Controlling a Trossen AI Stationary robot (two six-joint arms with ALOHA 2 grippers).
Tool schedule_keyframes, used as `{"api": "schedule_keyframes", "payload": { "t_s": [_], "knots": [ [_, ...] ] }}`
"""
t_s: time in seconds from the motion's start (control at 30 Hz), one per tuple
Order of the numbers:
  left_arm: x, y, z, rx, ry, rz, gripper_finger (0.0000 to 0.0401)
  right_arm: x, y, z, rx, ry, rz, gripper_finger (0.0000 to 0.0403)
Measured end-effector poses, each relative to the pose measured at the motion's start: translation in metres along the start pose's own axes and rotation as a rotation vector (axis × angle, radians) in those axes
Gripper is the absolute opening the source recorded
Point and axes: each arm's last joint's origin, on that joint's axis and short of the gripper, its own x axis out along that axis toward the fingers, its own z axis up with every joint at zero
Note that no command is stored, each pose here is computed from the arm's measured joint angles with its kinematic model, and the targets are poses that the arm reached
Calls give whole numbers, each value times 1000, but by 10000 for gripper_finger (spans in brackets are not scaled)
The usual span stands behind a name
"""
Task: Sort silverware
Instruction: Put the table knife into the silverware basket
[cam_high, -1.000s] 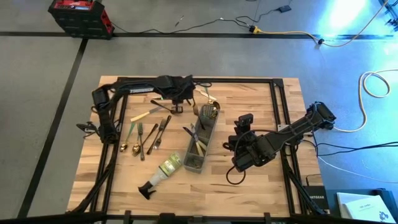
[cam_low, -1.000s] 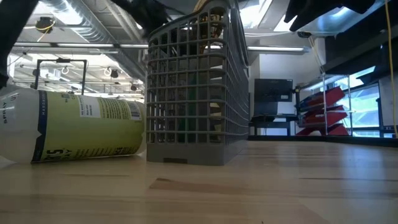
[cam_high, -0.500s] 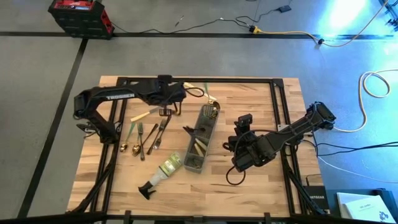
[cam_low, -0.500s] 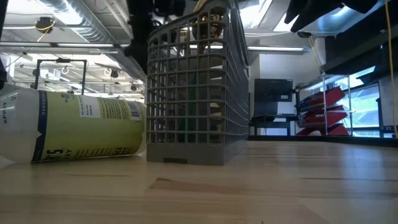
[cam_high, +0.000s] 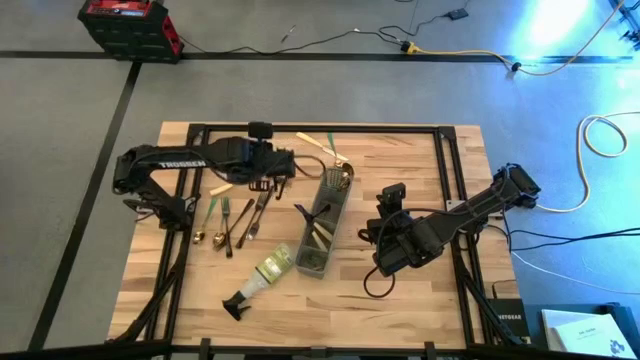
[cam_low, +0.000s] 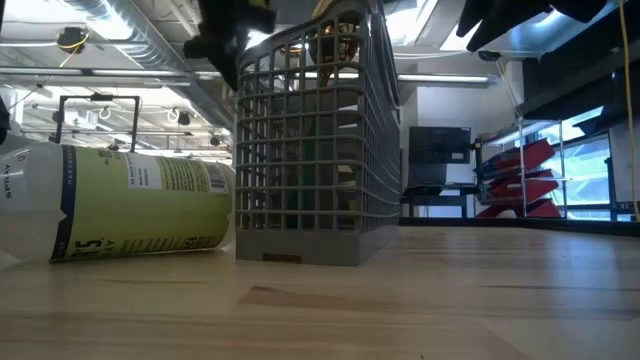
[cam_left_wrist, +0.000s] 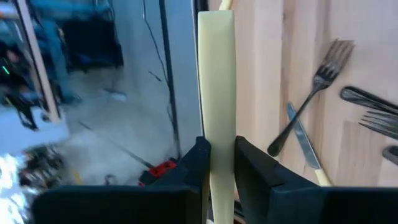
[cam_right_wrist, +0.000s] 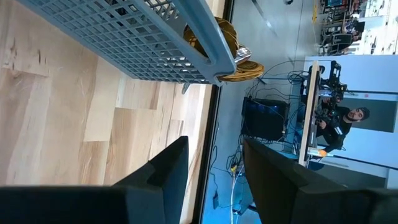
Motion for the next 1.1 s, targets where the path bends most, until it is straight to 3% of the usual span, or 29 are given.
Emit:
{"api": "schedule_keyframes", "payload": {
  "t_s": [0.23, 0.43, 0.63, 0.8, 0.97, 1.1],
  "knots": [
    [-43, -18, 10, 123, -133, 66, 40, 0, 0, 0, -10, -1, -1, 136],
    [-69, -45, 18, 316, -225, 114, 40, 0, 0, 1, -17, -8, -9, 136],
    [-85, -73, 36, 540, -259, 289, 40, 0, 1, 5, 20, -33, 3, 136],
    [-97, -88, 54, 673, -285, 436, 40, 1, -3, 4, 201, -46, -76, 136],
    [-109, -95, 61, 811, -291, 527, 40, 0, -8, -9, 367, 11, -121, 136],
    [-117, -103, 59, 971, -276, 567, 40, -1, -3, -14, 471, -25, -111, 136]
  ]
}}
